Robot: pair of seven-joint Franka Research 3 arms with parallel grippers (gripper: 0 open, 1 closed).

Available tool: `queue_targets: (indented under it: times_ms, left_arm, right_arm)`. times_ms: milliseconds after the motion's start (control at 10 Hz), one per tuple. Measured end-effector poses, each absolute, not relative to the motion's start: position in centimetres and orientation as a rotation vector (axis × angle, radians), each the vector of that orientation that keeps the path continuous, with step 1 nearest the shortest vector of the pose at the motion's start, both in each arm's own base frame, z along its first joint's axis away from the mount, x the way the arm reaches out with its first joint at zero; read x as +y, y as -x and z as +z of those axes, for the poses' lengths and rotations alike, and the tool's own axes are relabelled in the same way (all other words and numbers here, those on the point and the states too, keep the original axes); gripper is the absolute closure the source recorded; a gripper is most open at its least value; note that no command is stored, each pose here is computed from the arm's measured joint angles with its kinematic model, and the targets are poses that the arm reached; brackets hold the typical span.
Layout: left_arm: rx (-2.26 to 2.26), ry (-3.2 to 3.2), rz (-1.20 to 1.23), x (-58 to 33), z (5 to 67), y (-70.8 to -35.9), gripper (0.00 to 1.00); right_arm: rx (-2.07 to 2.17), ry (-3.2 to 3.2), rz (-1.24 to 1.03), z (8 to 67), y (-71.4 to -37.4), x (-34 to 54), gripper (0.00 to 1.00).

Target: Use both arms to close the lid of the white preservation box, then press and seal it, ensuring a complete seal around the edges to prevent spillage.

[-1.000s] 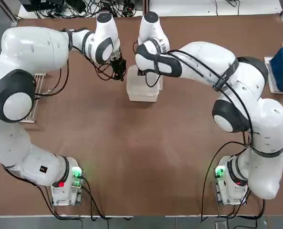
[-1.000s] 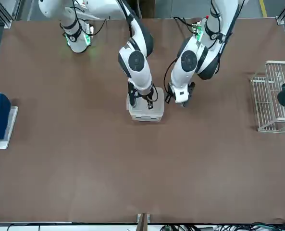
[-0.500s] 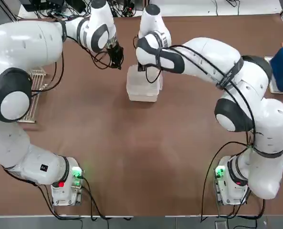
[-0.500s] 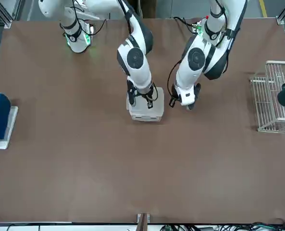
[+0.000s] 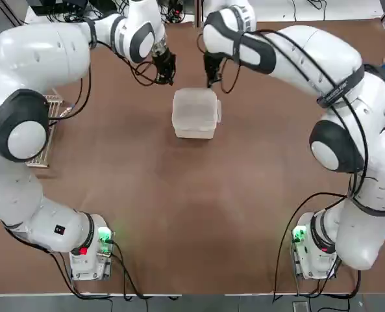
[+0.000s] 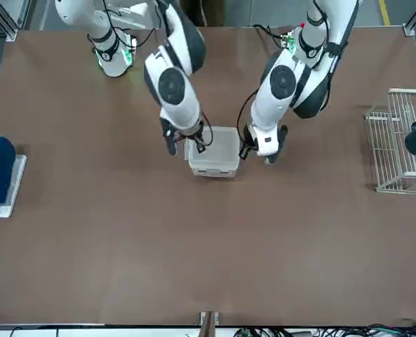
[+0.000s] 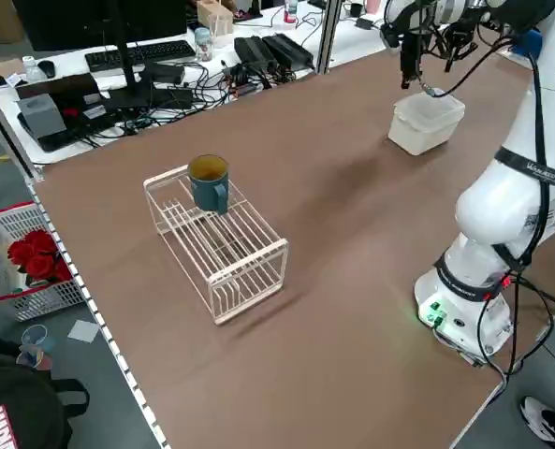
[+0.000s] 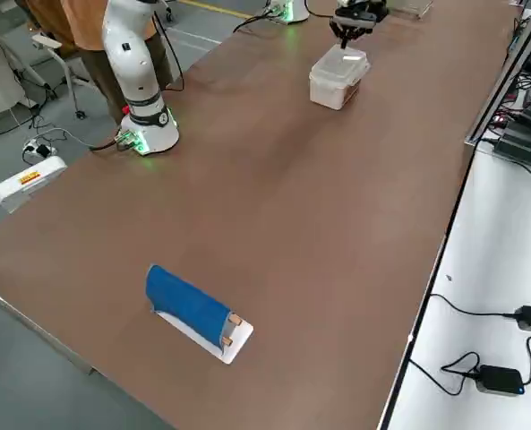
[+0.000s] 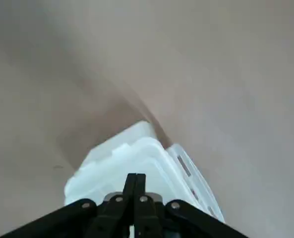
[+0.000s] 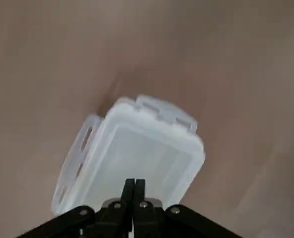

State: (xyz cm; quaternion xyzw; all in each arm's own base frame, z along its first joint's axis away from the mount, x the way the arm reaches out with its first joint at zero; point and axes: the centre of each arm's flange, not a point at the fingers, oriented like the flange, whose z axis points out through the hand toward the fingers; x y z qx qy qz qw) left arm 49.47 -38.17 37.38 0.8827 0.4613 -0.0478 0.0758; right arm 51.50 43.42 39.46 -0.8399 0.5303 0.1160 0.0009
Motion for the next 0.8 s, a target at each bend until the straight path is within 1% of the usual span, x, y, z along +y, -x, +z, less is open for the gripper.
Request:
queue_targets:
  times_ms: [200,400,600,800]
  left_arm:
    - [1.324,-2.666,-0.163,-41.0,37.1,-48.6,0.99]
    - [1.304,-2.658,-0.182,-45.7,36.9,-47.3,0.99]
    - [1.321,-2.673,-0.126,-49.2,35.7,-46.3,0.99]
    - [1.309,-2.690,-0.143,-52.0,33.2,-46.0,0.99]
  right_arm:
    - [1.576,2.750,0.436,36.0,-51.4,38.5,0.94]
    - [1.547,2.788,0.483,32.9,-49.9,35.1,0.94]
    - [1.530,2.773,0.468,30.5,-48.2,32.8,0.94]
    - [1.547,2.708,0.477,29.6,-47.6,32.7,0.94]
